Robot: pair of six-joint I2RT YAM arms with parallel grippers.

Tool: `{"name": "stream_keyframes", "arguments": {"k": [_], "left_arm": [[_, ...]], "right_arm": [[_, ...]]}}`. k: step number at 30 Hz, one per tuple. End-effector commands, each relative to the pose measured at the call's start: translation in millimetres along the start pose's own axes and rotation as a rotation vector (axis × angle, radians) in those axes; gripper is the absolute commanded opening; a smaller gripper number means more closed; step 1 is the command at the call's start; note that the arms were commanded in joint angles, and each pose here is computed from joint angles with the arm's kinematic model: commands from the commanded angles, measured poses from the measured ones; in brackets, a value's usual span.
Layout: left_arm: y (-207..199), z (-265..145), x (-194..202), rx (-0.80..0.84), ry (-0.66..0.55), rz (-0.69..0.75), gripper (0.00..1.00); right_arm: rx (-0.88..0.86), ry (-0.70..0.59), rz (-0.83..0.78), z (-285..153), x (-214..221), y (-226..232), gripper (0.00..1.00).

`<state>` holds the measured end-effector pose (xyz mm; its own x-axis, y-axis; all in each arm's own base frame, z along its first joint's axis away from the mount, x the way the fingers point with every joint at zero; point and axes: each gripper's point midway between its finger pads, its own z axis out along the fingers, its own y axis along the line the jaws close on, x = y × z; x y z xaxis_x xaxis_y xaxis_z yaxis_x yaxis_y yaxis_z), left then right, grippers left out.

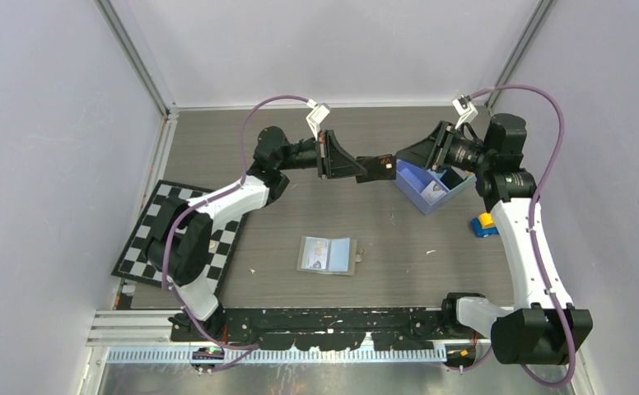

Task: Put the credit cards into the card holder
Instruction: Place the credit card in the storage box.

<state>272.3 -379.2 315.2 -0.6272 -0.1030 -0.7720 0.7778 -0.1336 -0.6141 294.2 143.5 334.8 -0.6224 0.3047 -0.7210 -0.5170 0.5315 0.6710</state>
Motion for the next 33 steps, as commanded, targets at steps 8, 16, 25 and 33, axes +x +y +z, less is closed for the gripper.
{"name": "stream_keyframes", "arguments": {"k": [8, 16, 25, 33], "left_arm": [[-24.0, 0.4, -11.4, 0.040, -0.005, 0.085, 0.00], [-27.6, 1.5, -13.3, 0.045, -0.007, 0.095, 0.00], [-28.0, 2.1, -16.1, 0.041, -0.015, 0.101, 0.00], [-28.3, -0.4, -12.9, 0.026, -0.006, 0.105, 0.00]], "right_arm": [[-0.057, 0.032, 0.006, 4.4, 1.4, 4.5, 0.39], [-0.082, 0.079, 0.025, 11.9, 14.0, 0.9, 0.38], [-0.174, 0.160, 0.017, 22.6, 33.1, 18.9, 0.36], [-0.229, 0.128, 0.007, 20.7, 26.2, 32.0, 0.02]]}}
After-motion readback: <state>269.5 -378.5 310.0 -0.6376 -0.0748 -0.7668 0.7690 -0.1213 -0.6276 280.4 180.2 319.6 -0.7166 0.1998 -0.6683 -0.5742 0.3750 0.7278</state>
